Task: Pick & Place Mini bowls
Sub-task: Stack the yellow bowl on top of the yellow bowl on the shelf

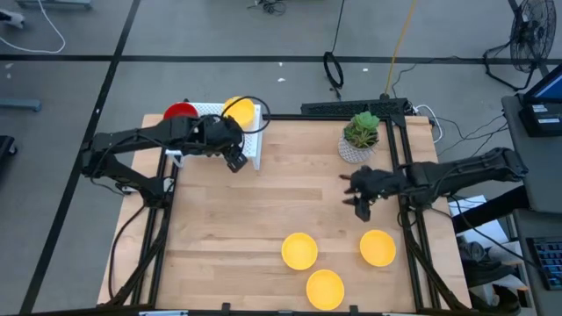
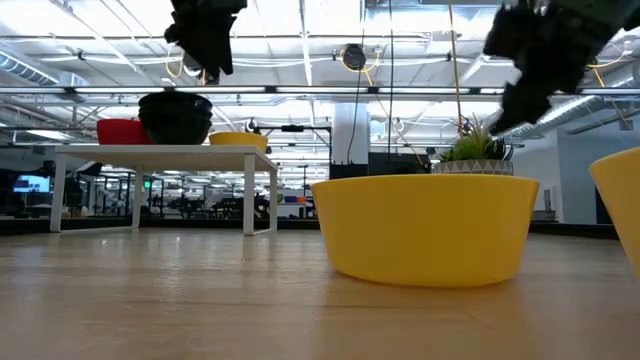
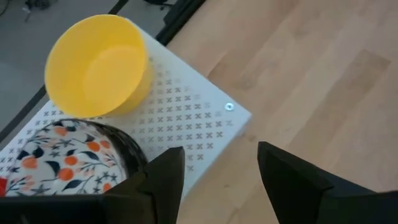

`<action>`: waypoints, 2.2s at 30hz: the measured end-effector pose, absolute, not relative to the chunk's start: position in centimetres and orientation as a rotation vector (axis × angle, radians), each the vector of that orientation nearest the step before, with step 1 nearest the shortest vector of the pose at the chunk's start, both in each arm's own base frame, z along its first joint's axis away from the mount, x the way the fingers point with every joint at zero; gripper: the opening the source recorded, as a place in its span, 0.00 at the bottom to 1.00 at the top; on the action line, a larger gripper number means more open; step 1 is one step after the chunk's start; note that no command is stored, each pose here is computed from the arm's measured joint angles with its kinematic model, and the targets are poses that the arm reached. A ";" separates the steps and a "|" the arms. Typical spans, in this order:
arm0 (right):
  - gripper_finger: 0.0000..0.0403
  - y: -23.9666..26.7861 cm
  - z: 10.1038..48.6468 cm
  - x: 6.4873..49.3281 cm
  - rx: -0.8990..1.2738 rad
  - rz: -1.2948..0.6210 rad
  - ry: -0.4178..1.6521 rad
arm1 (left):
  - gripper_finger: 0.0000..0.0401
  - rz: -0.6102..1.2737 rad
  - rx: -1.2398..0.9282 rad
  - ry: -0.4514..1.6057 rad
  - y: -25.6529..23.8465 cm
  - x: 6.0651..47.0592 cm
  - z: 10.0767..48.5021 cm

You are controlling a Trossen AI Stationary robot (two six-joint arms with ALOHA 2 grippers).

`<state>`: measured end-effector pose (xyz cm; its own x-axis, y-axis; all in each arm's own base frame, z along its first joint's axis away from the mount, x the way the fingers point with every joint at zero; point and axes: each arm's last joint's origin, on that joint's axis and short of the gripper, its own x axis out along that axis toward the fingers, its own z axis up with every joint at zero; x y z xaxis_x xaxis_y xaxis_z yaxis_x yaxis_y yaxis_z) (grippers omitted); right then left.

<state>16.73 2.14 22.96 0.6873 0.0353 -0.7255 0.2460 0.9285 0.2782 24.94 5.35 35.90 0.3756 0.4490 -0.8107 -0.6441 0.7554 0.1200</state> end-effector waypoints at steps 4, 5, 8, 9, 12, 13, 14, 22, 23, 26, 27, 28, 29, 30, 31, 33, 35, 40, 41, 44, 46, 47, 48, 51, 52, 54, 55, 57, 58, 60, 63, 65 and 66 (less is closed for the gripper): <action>0.38 4.2 21.6 16.4 0.563 -0.050 1.013 | 0.52 0.690 -0.221 0.957 4.9 25.0 35.9; 0.38 4.7 21.3 16.3 0.599 -0.022 1.063 | 0.52 0.688 -0.219 0.957 4.8 25.0 35.9; 0.38 6.7 21.0 16.2 0.680 0.121 1.170 | 0.52 0.680 -0.213 0.957 4.5 25.1 35.9; 0.38 7.4 21.0 16.1 0.701 0.167 1.194 | 0.52 0.678 -0.213 0.956 4.5 25.1 35.9; 0.38 9.2 21.1 16.1 0.743 0.236 1.205 | 0.52 0.669 -0.212 0.955 4.1 25.2 35.9; 0.38 9.7 21.2 16.0 0.759 0.246 1.206 | 0.52 0.665 -0.210 0.956 4.0 25.2 35.9; 0.38 10.2 21.2 15.9 0.776 0.252 1.208 | 0.52 0.661 -0.208 0.956 3.9 25.2 35.9; 0.38 12.5 20.6 15.1 0.810 0.122 1.206 | 0.52 0.644 -0.198 0.956 3.4 25.3 35.9; 0.38 12.7 20.5 15.2 0.808 0.122 1.199 | 0.52 0.642 -0.197 0.956 3.4 25.3 35.9; 0.38 13.1 20.1 15.3 0.790 0.122 1.205 | 0.52 0.639 -0.197 0.955 3.3 25.3 35.9; 0.38 13.2 19.9 15.4 0.782 0.116 1.210 | 0.52 0.640 -0.200 0.954 3.3 25.3 35.9; 0.38 13.2 19.7 15.4 0.772 0.105 1.217 | 0.52 0.642 -0.206 0.952 3.2 25.3 35.9; 0.39 13.1 19.5 15.4 0.756 0.084 1.222 | 0.52 0.645 -0.211 0.950 3.2 25.3 35.9; 0.39 13.1 19.3 15.4 0.742 0.069 1.229 | 0.52 0.647 -0.215 0.949 3.2 25.3 35.9; 0.38 13.1 19.1 15.5 0.731 0.064 1.237 | 0.52 0.647 -0.217 0.948 3.2 25.3 35.9; 0.38 13.3 18.8 15.6 0.722 0.060 1.247 | 0.52 0.649 -0.219 0.947 3.2 25.3 35.9; 0.39 13.4 18.6 15.8 0.721 0.063 1.247 | 0.52 0.649 -0.220 0.947 3.2 25.3 35.9; 0.39 13.6 17.9 16.0 0.718 0.028 1.272 | 0.52 0.650 -0.221 0.947 3.2 25.3 35.9; 0.39 13.6 17.7 16.1 0.719 0.014 1.279 | 0.52 0.649 -0.220 0.947 3.2 25.3 35.9; 0.39 13.8 17.0 16.3 0.709 -0.022 1.308 | 0.52 0.649 -0.220 0.947 3.2 25.3 35.9; 0.39 13.9 16.4 16.5 0.702 -0.045 1.326 | 0.52 0.649 -0.221 0.947 3.2 25.3 35.9; 0.39 13.9 16.2 16.5 0.697 -0.054 1.335 | 0.52 0.649 -0.221 0.947 3.2 25.3 35.9; 0.39 14.0 16.0 16.6 0.692 -0.063 1.343 | 0.52 0.649 -0.220 0.948 3.2 25.3 35.9; 0.39 14.0 15.6 16.7 0.665 -0.063 1.355 | 0.52 0.649 -0.220 0.947 3.2 25.3 35.9; 0.39 13.9 15.6 16.7 0.653 -0.058 1.355 | 0.52 0.646 -0.216 0.949 3.2 25.3 35.9; 0.39 13.7 15.7 16.8 0.630 -0.045 1.348 | 0.52 0.645 -0.214 0.950 3.2 25.3 35.9; 0.39 13.6 15.7 16.9 0.612 -0.040 1.336 | 0.52 0.646 -0.214 0.950 3.2 25.3 35.9; 0.39 13.3 15.9 17.0 0.568 -0.025 1.304 | 0.52 0.645 -0.214 0.950 3.2 25.3 35.9; 0.39 13.1 16.0 17.1 0.537 -0.018 1.286 | 0.52 0.645 -0.214 0.950 3.2 25.3 35.9; 0.39 12.8 16.0 17.3 0.455 -0.004 1.245 | 0.52 0.646 -0.214 0.950 3.2 25.3 35.9; 0.38 12.4 16.1 17.5 0.284 0.032 1.183 | 0.52 0.645 -0.214 0.950 3.2 25.3 35.9; 0.37 12.1 16.1 17.8 0.180 0.038 1.146 | 0.52 0.645 -0.214 0.950 3.2 25.3 35.9; 0.36 11.9 16.1 17.9 0.133 0.042 1.130 | 0.52 0.645 -0.214 0.950 3.2 25.3 35.9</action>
<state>17.89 11.94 16.10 0.4271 0.1009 -0.8985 0.0343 0.9912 0.1276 25.32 3.21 35.90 0.4123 0.4174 -0.8098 -0.5989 0.7940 0.1044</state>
